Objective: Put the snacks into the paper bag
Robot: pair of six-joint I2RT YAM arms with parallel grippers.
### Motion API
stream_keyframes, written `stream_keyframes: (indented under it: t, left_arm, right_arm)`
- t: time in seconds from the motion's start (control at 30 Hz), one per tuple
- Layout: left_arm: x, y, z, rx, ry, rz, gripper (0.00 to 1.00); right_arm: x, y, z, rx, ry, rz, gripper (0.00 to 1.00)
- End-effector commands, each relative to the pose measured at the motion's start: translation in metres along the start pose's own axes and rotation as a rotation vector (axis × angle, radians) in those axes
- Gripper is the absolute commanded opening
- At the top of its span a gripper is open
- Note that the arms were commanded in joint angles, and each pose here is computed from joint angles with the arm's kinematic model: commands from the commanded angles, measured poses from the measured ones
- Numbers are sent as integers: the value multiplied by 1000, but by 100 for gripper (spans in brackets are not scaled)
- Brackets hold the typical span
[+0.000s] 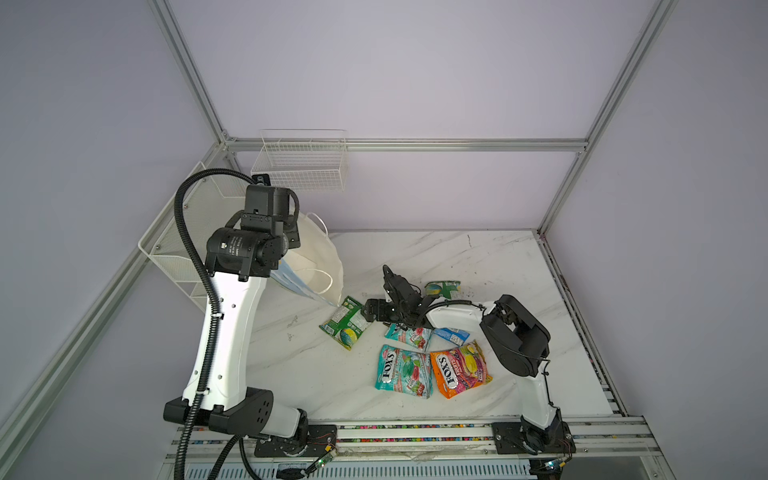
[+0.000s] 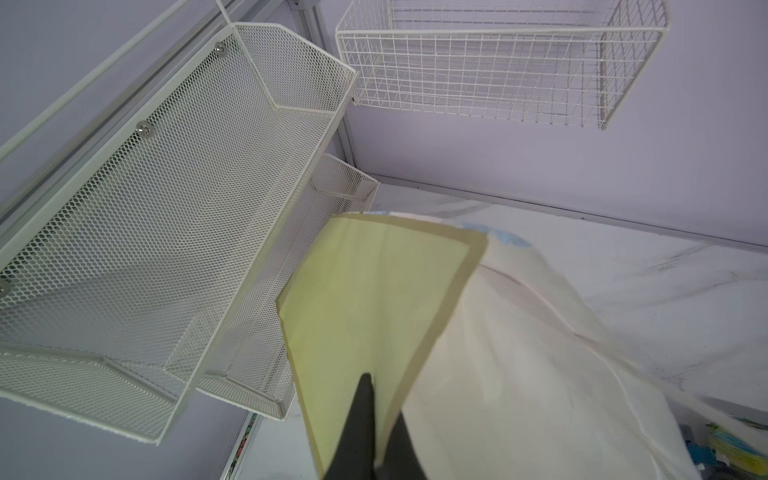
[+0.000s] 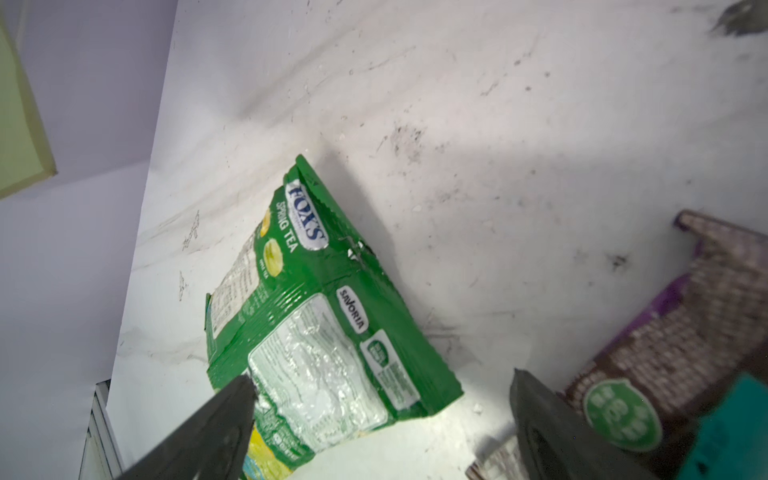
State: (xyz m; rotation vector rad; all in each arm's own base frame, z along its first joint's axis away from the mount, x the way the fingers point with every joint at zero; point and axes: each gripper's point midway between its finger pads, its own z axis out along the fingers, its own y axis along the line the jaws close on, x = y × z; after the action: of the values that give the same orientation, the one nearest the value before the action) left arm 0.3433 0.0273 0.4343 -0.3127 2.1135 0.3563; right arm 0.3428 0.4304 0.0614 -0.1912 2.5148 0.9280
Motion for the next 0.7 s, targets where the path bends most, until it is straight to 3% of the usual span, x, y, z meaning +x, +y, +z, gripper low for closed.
stream_keyframes:
  t: [0.0,0.37,0.67]
  left_arm:
    - [-1,7,-6,-9,-21,6,0]
    - [2,5,-4,-2,-8,11,0]
    - [7,5,-2,-3,4,19,0]
  right_arm:
    - [13,-13,14,41,55,-7,97]
    - [34,-14,34,-15,145,16,96]
    - [47,-18,37,-44,176,65,87]
